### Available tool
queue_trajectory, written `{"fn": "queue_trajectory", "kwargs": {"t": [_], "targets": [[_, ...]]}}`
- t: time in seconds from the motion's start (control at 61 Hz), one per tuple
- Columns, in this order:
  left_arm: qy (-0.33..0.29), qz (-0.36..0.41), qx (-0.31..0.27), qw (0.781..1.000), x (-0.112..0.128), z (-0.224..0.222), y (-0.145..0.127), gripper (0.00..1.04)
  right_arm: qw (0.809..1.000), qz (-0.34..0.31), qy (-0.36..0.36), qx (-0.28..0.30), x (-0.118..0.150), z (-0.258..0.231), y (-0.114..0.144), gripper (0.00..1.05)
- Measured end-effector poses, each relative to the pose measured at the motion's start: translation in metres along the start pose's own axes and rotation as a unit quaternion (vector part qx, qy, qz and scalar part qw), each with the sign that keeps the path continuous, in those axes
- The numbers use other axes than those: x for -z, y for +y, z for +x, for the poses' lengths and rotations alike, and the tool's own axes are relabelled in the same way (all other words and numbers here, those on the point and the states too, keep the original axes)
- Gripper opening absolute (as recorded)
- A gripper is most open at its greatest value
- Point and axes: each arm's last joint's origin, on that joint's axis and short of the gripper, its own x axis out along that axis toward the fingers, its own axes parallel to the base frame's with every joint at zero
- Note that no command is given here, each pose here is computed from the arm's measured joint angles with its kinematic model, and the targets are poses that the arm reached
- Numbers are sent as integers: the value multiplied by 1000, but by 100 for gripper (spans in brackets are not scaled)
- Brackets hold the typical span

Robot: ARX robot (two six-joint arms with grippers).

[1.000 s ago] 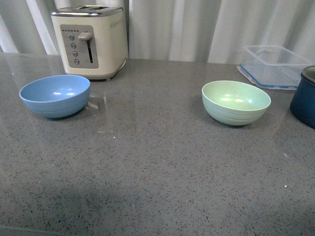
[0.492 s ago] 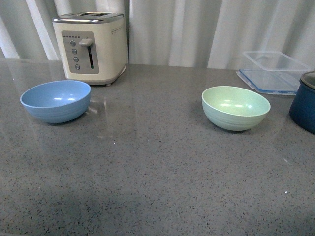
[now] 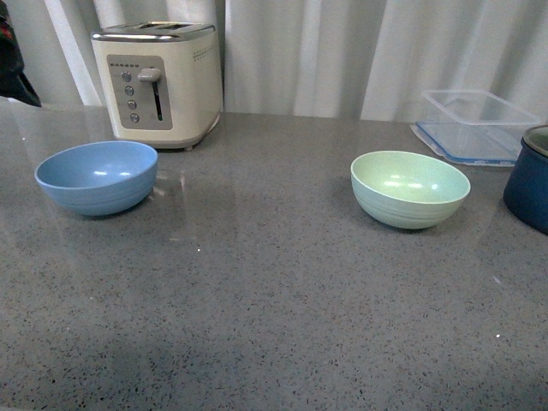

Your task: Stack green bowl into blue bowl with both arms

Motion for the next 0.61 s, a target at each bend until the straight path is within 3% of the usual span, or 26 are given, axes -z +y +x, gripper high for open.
{"fn": "queue_trajectory", "kwargs": {"t": [0.279, 0.607], "targets": [[30, -7, -15, 999, -1, 41, -10, 98, 1000, 0, 0, 0, 0, 0, 0, 95], [56, -27, -42, 997, 6, 75, -2, 98, 1000, 0, 0, 0, 0, 0, 0, 95]]}}
